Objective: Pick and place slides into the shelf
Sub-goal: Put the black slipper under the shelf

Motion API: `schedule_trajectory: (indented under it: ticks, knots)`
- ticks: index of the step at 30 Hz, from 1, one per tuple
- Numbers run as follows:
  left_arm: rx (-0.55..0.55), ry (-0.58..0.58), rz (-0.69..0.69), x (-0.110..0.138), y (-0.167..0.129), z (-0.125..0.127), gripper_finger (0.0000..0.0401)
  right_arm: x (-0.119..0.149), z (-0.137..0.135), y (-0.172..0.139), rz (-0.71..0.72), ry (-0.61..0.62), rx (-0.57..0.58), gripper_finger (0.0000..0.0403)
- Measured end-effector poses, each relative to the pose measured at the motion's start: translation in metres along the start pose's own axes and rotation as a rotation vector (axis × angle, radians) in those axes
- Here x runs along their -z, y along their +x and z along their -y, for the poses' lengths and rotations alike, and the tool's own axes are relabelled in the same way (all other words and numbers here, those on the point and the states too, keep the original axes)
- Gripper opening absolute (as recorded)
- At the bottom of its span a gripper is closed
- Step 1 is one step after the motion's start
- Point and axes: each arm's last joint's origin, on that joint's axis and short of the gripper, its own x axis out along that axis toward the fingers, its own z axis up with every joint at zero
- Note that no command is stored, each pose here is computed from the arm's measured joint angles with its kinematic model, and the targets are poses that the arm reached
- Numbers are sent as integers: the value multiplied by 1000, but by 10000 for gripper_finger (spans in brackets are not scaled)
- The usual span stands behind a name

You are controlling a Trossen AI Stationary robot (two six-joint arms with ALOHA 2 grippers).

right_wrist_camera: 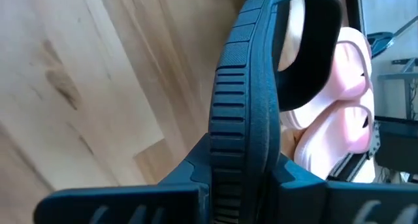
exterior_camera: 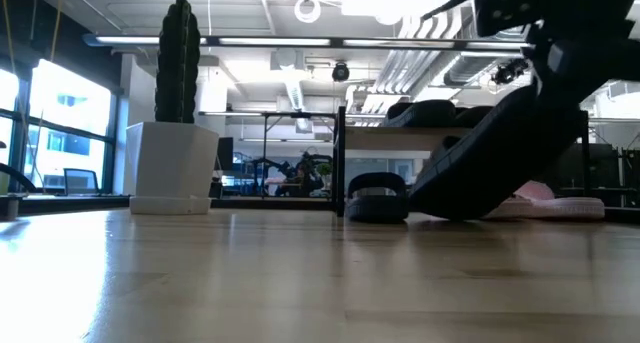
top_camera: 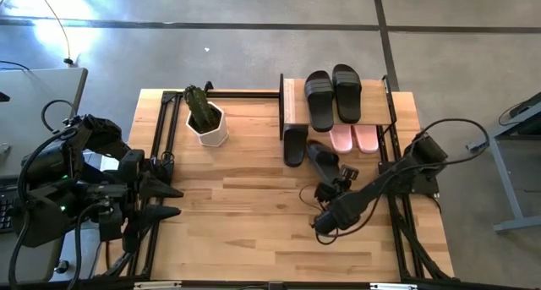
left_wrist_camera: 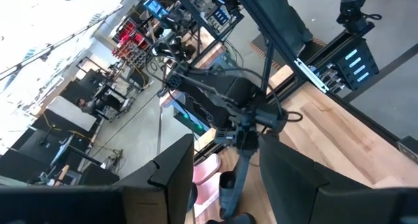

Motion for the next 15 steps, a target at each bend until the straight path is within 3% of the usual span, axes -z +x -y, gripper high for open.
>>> schedule_trajectory:
  ticks: [15]
  knots:
    - [24,1,8,0,0,1,156,-18,14,35,-24,43,46,35]
